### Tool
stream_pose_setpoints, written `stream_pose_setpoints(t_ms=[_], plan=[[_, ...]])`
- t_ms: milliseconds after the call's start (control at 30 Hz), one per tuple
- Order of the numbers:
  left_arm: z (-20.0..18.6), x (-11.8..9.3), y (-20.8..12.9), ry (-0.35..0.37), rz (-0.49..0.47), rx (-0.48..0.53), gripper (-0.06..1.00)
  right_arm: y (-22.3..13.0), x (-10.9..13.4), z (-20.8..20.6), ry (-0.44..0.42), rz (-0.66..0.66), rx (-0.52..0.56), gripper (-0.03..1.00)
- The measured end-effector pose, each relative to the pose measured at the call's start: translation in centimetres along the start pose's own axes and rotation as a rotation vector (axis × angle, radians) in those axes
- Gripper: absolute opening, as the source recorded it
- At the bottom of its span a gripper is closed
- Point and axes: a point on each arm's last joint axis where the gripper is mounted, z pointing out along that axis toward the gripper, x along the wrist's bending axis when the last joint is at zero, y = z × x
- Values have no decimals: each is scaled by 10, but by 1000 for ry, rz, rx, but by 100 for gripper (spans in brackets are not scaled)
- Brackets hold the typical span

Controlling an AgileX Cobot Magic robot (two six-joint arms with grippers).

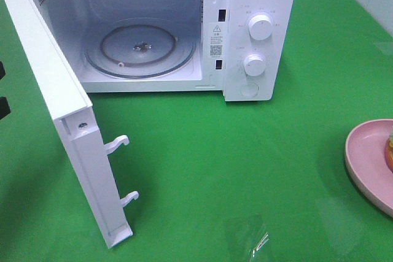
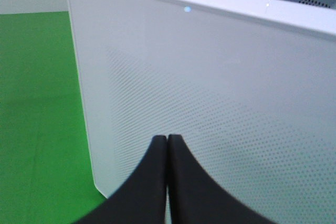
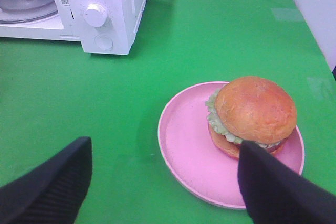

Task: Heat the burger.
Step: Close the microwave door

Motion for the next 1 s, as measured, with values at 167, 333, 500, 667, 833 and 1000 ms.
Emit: stream_pose_setpoints(t_ms=[167, 333, 500, 667, 833, 1000], plan=[[11, -5, 0, -50, 7, 10, 0, 0, 0, 0, 0, 0, 0, 73], [20, -14, -5, -96, 7, 38, 0, 0, 0, 0, 0, 0, 0, 73], [30, -20, -10, -131, 11, 62, 0, 0, 0, 0, 1, 1, 0, 73], [36, -19, -7, -136, 15, 53, 0, 0, 0, 0, 1, 1, 0, 73], [42, -18, 0, -135, 1, 29, 0, 0, 0, 0, 1, 1, 0, 73], [51, -17, 7, -141, 12, 36, 0, 0, 0, 0, 1, 1, 0, 73]])
